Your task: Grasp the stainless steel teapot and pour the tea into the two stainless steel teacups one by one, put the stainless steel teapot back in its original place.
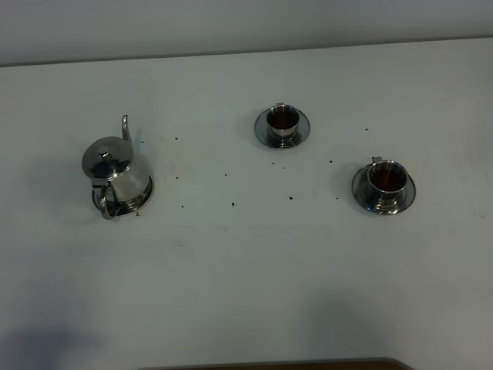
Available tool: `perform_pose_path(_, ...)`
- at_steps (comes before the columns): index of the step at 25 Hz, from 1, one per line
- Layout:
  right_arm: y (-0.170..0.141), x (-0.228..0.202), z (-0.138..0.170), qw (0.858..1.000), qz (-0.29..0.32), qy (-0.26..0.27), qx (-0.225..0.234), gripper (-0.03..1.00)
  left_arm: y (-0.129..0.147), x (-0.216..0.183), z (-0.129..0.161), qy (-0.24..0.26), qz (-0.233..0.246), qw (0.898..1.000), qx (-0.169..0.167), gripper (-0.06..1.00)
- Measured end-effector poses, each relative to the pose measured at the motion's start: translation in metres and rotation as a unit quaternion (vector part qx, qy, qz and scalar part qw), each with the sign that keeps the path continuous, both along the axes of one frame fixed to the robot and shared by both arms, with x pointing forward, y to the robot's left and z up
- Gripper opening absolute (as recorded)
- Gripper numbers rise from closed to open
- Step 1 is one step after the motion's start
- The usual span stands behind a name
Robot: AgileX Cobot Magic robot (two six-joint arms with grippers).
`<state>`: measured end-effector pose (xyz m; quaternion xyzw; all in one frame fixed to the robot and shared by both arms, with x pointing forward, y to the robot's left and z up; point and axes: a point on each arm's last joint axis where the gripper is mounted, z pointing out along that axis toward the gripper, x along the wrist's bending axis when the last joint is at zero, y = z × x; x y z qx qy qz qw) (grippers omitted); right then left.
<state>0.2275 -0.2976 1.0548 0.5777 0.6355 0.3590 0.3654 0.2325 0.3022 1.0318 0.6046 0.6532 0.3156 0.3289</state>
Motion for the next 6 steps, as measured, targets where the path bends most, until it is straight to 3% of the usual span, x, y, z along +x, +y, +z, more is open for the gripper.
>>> perform_pose_path(6,0.0,0.0,0.0,1.0,0.0,0.0,0.001,0.49,0.0,0.0,0.0,0.0,0.0,1.0,0.0,0.46)
